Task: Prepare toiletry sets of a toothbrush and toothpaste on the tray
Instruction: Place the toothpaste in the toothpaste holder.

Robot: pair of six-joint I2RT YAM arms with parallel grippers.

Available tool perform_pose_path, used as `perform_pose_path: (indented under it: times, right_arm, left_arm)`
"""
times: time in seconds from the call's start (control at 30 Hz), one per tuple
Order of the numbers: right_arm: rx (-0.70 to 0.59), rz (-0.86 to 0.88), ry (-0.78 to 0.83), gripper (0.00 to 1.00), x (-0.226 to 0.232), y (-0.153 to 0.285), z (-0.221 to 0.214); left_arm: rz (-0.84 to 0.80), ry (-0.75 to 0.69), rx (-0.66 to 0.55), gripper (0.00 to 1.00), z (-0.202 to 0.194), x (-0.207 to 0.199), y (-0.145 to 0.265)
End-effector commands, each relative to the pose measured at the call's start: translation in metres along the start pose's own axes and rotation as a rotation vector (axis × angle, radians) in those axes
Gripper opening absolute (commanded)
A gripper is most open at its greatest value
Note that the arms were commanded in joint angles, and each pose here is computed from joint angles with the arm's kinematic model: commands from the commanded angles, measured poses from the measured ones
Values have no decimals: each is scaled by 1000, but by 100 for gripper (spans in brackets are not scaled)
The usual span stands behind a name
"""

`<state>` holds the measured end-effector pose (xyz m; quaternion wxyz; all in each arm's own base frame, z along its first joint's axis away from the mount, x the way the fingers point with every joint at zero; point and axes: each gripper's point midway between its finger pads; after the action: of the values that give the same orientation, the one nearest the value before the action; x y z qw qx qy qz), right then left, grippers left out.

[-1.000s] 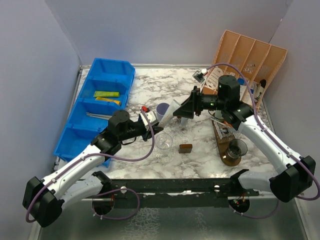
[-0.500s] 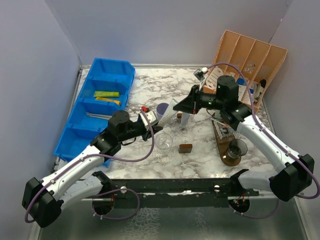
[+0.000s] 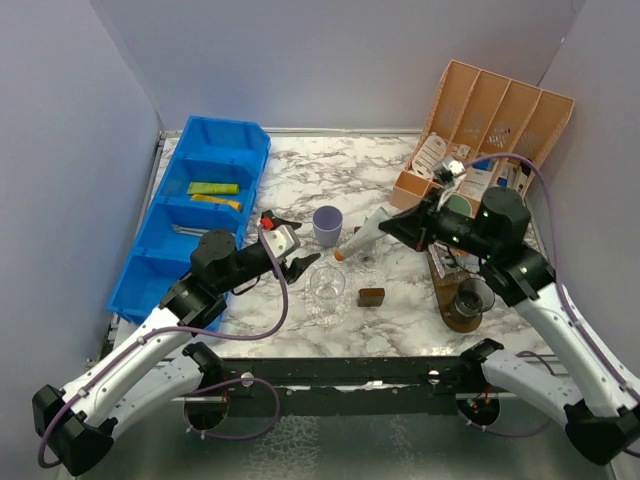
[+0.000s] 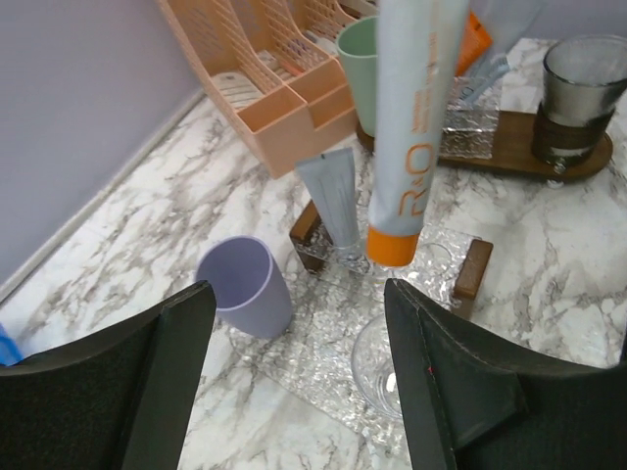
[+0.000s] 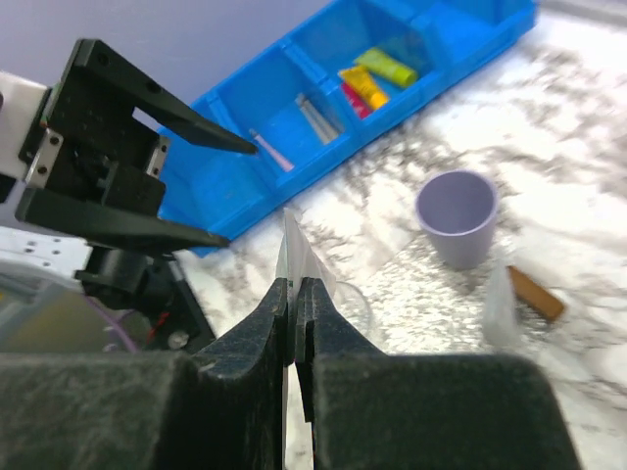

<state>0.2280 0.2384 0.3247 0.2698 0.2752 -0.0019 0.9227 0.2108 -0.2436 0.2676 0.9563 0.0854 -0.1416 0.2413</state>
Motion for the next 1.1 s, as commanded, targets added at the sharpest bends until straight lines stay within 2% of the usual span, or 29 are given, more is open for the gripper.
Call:
perform_pose_path:
  times: [0.0, 0.23, 0.33, 0.43, 0.6, 1.07]
  right_arm:
    - [-72, -149, 208, 1, -14, 38, 3]
    - [-150, -211, 454, 1, -26, 70, -10]
    - [-106, -149, 550, 1, -26, 64, -25]
    - [-10, -49, 619, 1, -23, 53, -44]
    - [86, -47, 677, 1, -39, 44, -58]
    - [137, 99, 691, 1, -33, 34, -87]
  left_arm:
    - [176, -35, -37, 74, 12, 28, 14]
    - [465, -35, -90, 85, 19, 67, 51]
    - [549, -28, -92, 88, 17, 77, 63]
    - [606, -23, -87, 91, 14, 84, 71]
    - [633, -21, -78, 92, 13, 88, 74]
    - [621, -21, -72, 92, 11, 87, 71]
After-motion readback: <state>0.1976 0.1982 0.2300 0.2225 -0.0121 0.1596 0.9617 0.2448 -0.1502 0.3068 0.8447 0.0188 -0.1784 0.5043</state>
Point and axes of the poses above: each gripper's point midway between its finger pads, its own y axis back along the fingers, its own x axis along the line the jaws close on, z = x × y, and after that the axes turned 6 degrees about -y, right-handed
